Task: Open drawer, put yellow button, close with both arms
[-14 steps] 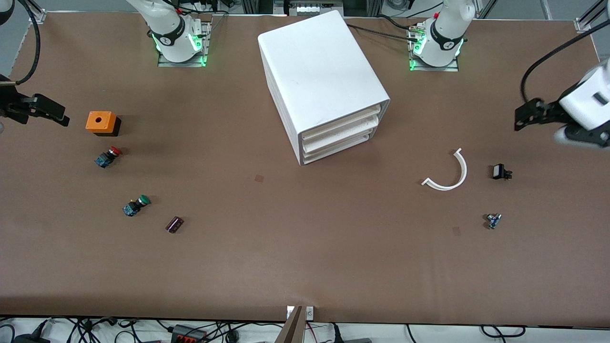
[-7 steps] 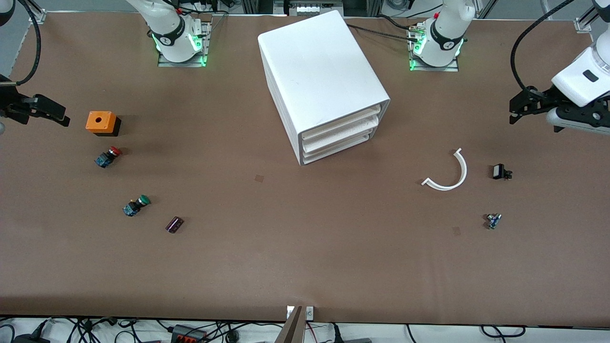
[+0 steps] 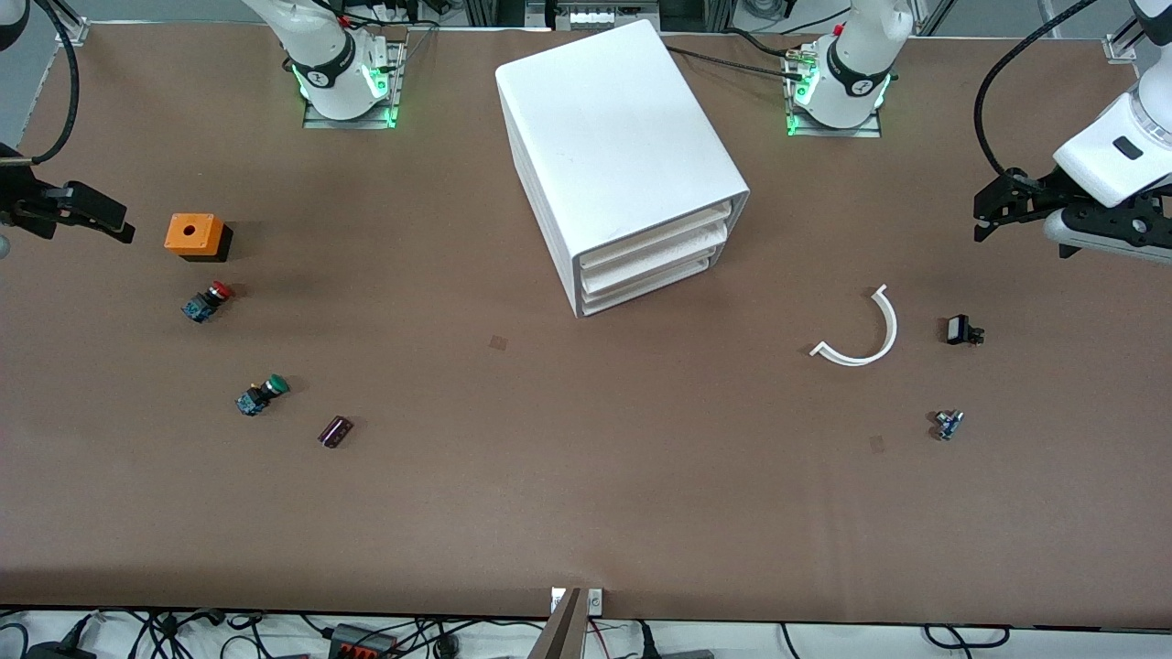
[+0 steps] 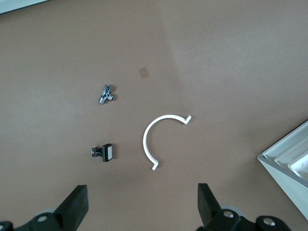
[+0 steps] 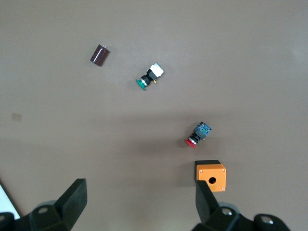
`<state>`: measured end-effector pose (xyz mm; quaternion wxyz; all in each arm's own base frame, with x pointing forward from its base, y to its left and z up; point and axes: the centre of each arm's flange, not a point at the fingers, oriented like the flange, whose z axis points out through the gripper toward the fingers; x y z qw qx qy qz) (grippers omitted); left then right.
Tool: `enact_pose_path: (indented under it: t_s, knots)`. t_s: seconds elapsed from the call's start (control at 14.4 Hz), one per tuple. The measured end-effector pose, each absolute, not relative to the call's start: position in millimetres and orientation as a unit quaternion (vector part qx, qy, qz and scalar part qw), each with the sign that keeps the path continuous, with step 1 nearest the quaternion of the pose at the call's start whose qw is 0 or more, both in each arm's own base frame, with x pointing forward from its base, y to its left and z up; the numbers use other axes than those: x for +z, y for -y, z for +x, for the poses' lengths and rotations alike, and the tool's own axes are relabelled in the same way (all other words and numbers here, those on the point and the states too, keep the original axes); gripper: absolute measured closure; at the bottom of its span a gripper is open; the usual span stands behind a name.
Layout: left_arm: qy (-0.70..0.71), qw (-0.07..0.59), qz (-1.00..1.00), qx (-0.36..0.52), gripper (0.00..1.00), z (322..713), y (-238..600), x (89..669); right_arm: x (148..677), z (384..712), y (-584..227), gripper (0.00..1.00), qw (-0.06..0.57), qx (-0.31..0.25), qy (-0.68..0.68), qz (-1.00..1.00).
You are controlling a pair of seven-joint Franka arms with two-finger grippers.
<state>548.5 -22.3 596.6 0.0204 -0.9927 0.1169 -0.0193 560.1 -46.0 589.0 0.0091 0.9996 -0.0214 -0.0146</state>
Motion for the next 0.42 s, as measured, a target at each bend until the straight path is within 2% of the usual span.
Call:
enact_pose_path:
  t_s: [0.42]
  knots:
    - [-0.117, 0.020, -0.993, -0.017, 0.00, 548.3, 22.3, 596.2, 589.0, 560.1, 46.0, 0.00, 0.009, -0.015, 0.021, 1.000]
